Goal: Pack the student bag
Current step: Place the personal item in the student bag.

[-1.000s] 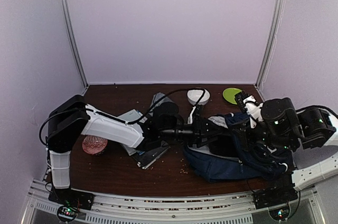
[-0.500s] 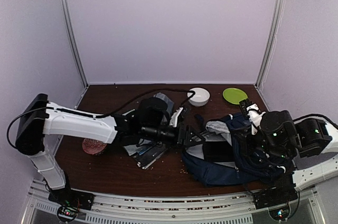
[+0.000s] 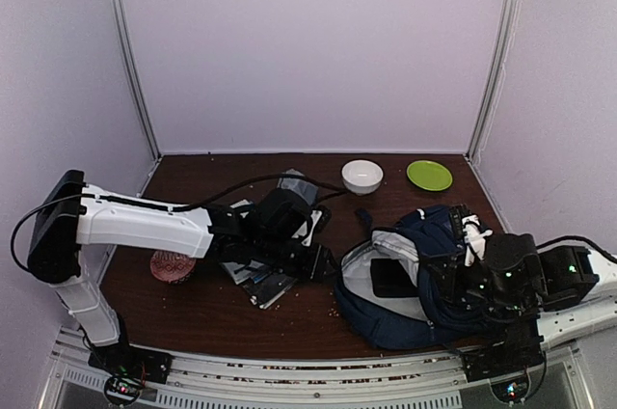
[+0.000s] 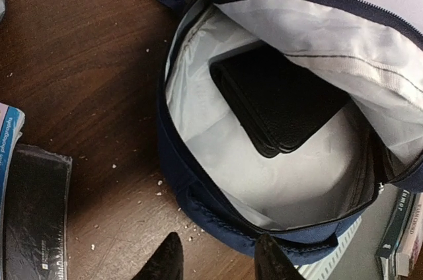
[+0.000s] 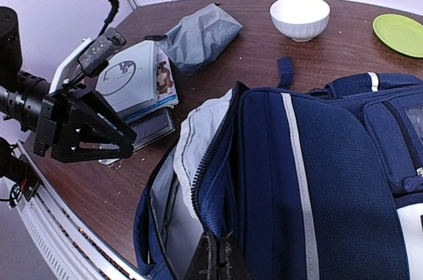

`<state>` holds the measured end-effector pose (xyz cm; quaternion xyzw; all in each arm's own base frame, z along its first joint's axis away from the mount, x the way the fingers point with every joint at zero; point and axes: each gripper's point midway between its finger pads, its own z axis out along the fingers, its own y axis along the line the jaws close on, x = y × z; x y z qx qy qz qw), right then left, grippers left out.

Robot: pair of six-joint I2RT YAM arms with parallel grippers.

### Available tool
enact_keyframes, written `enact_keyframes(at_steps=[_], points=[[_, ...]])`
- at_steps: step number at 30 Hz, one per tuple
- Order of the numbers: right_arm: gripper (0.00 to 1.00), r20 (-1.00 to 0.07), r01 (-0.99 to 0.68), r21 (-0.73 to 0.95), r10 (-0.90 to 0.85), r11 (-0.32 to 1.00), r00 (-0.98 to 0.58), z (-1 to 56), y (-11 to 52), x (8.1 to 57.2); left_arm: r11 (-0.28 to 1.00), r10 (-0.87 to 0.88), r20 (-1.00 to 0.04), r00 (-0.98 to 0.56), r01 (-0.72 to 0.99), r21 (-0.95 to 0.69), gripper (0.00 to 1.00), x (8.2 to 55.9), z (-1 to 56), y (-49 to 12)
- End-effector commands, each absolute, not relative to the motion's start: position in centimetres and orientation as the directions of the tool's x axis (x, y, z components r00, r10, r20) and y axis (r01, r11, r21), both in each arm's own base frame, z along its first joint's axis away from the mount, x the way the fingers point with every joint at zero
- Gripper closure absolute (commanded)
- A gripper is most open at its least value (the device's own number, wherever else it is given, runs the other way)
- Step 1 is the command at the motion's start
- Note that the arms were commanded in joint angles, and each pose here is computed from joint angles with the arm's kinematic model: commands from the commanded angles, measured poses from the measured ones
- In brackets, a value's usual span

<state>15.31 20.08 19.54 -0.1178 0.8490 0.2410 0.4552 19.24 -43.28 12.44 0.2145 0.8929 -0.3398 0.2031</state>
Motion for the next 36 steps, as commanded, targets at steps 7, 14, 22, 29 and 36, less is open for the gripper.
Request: enact_keyframes(at_steps=[7,14,22,29,36], points=[[1.0,-0.895,-0.38,0.269,0.084,0.885,-0.438,24.6,21.2,16.9,0.612,0.174,-0.507,-0.844,0.496,-0.616,0.5,21.6,15.2,-49.3],[1.0,-0.897,-0.367,0.346,0.19,0.864,-0.399,27.8,20.6,17.1,0.656,0.135,-0.381,-0.915,0.37,-0.657,0.66,22.1,10.5,-50.4],[1.0,-0.891,-0.374,0.355,0.19,0.857,-0.412,27.4,20.8,17.0,0.64,0.154,-0.301,-0.941,0.327,-0.695,0.7,22.1,7.4,-52.8],[1.0,-0.885,-0.384,0.363,0.185,0.849,-0.427,26.9,21.2,16.8,0.4,0.212,-0.325,-0.922,0.385,-0.832,0.76,20.7,10.8,-57.8],[1.0,-0.884,-0.398,0.36,0.173,0.844,-0.434,26.7,22.0,16.7,0.185,0.239,-0.407,-0.882,0.453,-0.872,0.79,19.4,15.2,-61.1]])
